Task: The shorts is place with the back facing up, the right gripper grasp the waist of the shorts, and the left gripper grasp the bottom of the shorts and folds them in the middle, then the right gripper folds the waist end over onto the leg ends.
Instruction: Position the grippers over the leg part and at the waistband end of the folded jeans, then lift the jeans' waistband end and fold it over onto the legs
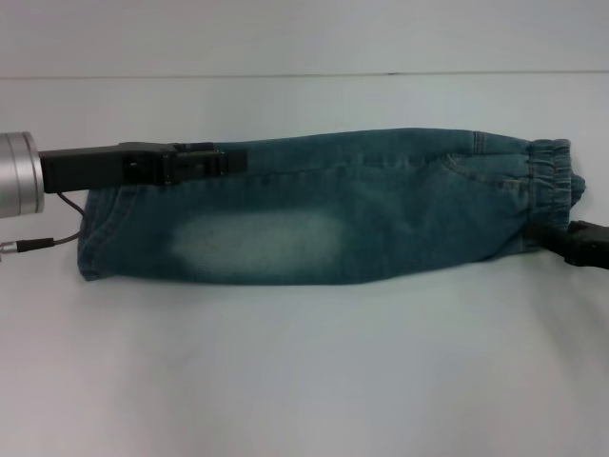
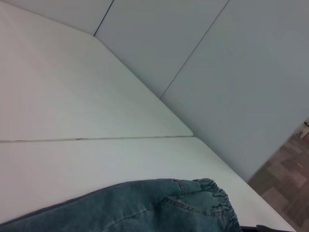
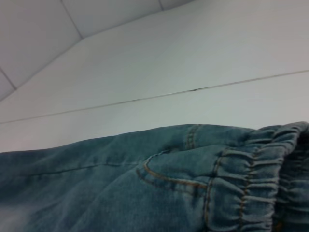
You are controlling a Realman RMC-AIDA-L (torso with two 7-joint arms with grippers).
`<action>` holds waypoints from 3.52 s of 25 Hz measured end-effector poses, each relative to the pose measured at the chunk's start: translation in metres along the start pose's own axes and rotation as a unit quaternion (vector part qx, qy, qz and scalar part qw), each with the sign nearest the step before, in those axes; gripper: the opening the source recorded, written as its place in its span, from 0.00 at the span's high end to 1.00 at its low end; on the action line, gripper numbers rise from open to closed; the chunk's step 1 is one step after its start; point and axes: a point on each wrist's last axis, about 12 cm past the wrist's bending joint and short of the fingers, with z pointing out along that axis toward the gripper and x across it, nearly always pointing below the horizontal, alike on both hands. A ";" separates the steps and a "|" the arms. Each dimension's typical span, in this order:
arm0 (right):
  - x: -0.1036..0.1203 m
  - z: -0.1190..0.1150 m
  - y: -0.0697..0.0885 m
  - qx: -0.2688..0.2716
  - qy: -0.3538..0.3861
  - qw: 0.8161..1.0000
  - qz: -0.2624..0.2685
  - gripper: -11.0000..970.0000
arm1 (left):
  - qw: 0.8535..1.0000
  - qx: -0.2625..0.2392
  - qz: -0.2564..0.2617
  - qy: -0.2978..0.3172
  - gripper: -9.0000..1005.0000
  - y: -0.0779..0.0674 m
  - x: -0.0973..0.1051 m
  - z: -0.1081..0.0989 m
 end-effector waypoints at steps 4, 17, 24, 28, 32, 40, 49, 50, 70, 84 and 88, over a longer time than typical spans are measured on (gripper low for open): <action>-0.002 0.000 -0.003 0.010 0.000 1.000 0.001 0.48 | 1.000 0.000 -0.001 0.001 0.24 0.000 0.000 0.000; -0.004 -0.001 -0.005 0.015 -0.006 1.000 0.005 0.93 | 1.000 0.010 -0.009 0.005 0.24 -0.003 0.001 0.005; -0.003 -0.002 -0.003 0.014 -0.015 1.000 0.015 0.93 | 1.000 0.026 -0.017 0.000 0.24 -0.008 0.002 0.013; -0.005 -0.003 -0.002 0.008 -0.023 1.000 0.016 0.93 | 0.999 0.038 -0.029 -0.010 0.24 -0.008 0.006 0.023; -0.010 -0.005 0.000 0.002 -0.035 0.999 0.016 0.93 | 0.999 0.032 -0.024 0.003 0.24 -0.008 0.009 0.033; -0.012 -0.014 -0.003 0.003 -0.048 0.999 0.025 0.93 | 0.999 0.044 -0.018 0.005 0.24 -0.014 0.010 0.055; -0.022 -0.023 -0.002 -0.013 -0.060 0.998 0.018 0.93 | 0.999 0.035 -0.009 0.027 0.25 -0.023 0.020 0.089; -0.023 -0.023 -0.001 -0.016 -0.060 0.998 0.017 0.93 | 0.999 0.035 -0.009 0.027 0.25 -0.023 0.020 0.089; -0.046 -0.025 0.005 -0.042 -0.067 0.997 0.000 0.93 | 0.995 -0.060 0.042 0.062 0.64 -0.027 0.028 0.147; -0.077 -0.031 0.016 -0.067 -0.073 0.995 -0.029 0.93 | 0.990 -0.085 0.056 0.100 0.99 -0.030 0.041 0.164; -0.094 -0.031 0.022 -0.072 -0.069 0.994 -0.045 0.93 | 0.988 -0.072 0.065 0.119 0.99 -0.037 0.045 0.168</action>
